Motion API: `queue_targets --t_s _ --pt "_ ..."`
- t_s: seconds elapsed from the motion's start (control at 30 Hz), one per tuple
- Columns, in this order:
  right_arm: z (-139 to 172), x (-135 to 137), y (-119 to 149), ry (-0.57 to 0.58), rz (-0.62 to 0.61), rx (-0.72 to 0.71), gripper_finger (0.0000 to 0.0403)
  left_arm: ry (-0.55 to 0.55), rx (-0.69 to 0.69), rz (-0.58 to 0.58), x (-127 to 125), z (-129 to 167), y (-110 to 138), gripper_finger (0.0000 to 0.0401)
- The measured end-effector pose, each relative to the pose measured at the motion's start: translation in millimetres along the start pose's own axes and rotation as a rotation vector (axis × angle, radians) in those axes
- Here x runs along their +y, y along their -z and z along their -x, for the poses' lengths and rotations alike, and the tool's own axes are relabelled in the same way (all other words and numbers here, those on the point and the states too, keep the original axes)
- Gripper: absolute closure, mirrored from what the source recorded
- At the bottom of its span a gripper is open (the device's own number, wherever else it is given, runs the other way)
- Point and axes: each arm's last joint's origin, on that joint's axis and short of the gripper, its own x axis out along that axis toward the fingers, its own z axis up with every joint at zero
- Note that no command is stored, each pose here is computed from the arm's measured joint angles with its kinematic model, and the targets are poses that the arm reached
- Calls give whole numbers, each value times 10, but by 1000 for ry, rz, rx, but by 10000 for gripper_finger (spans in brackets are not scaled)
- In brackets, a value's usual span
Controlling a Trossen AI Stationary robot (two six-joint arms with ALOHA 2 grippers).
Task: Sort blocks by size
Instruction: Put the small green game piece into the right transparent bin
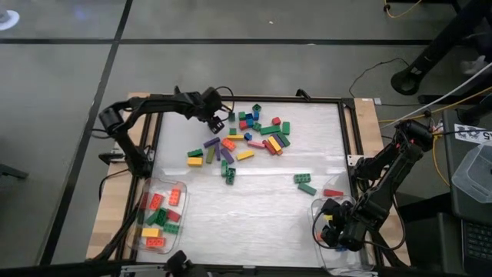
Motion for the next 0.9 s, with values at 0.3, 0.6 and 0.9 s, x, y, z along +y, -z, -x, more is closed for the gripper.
queue_targets --t_s 0.3,0.6,0.9 --pt "-1 -1 0 0 1 -1 127 -1 28 -3 2 -14 25 191" --pt "-1 -1 -1 0 1 -2 127 -5 30 8 33 -19 25 191" --pt "-1 -1 -1 0 1 -2 127 4 76 10 99 -27 67 191"
